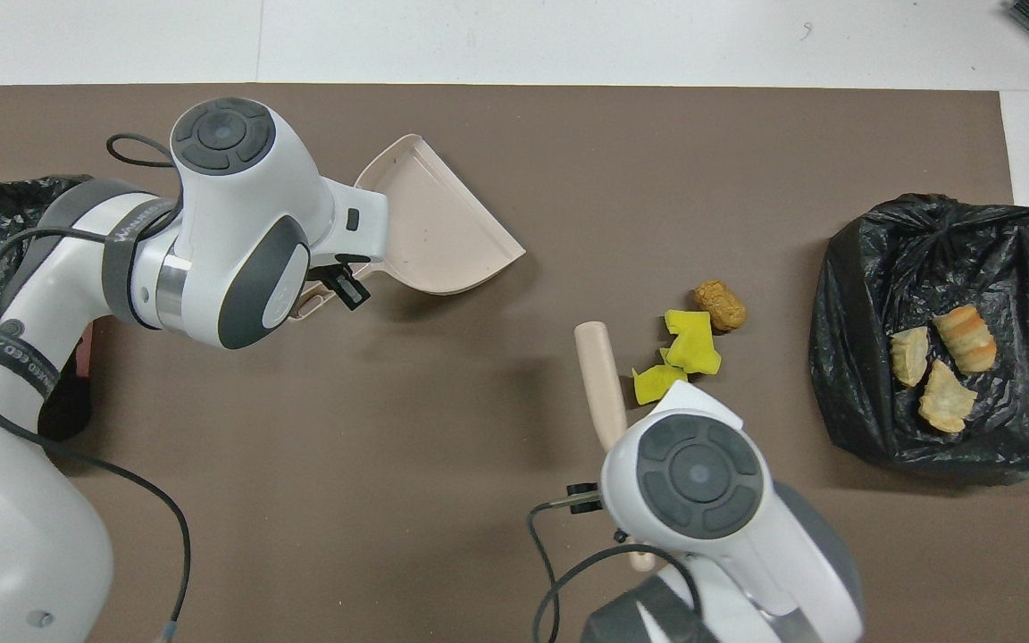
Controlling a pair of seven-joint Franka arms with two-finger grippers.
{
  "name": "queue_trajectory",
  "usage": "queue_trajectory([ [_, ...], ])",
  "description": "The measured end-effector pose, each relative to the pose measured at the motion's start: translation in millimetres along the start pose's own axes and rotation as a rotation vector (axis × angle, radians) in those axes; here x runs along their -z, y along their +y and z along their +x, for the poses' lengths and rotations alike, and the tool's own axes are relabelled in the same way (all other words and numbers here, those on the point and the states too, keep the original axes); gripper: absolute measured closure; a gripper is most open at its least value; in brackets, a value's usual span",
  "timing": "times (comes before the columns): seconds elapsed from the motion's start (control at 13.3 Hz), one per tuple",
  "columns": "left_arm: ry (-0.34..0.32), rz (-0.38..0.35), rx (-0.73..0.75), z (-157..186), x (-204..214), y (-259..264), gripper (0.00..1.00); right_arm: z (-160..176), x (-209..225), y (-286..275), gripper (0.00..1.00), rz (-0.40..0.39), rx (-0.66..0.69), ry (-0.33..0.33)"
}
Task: Sweep and dump trash in bin
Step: 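Sweep the sponge pieces and bread into the dustpan with the right gripper's brush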
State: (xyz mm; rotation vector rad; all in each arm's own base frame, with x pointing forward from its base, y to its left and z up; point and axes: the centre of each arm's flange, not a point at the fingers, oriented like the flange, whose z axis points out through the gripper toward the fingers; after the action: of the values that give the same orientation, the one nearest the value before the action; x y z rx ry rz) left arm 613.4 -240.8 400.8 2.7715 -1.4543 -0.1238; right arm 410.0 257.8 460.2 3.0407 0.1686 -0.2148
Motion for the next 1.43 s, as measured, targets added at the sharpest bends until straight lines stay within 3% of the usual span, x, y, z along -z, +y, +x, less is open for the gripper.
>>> queue_trajectory([
  [0.38, -0.087, -0.013, -0.326, -25.1, -21.9, 21.5, 0.68, 33.2, -15.0, 101.6, 0.75, -0.111, -0.055, 0.012],
  [0.68, -0.086, -0.006, -0.413, -25.9, -19.7, 43.1, 0.68, 59.7, -50.3, 161.9, 0.75, -0.179, -0.034, 0.021],
  [0.9, -0.096, 0.022, -0.495, -6.3, -20.1, 77.1, 0.68, 70.7, -85.7, 165.8, 0.75, -0.159, -0.026, 0.025],
  [1.13, -0.086, 0.073, -0.576, 13.4, -19.8, 127.6, 0.68, 70.0, -113.7, 153.1, 0.75, -0.16, 0.007, -0.024],
  [1.43, -0.068, 0.102, -0.474, 15.0, -28.1, 191.7, 0.68, 64.7, -122.0, 122.0, 0.75, -0.123, 0.04, -0.045],
])
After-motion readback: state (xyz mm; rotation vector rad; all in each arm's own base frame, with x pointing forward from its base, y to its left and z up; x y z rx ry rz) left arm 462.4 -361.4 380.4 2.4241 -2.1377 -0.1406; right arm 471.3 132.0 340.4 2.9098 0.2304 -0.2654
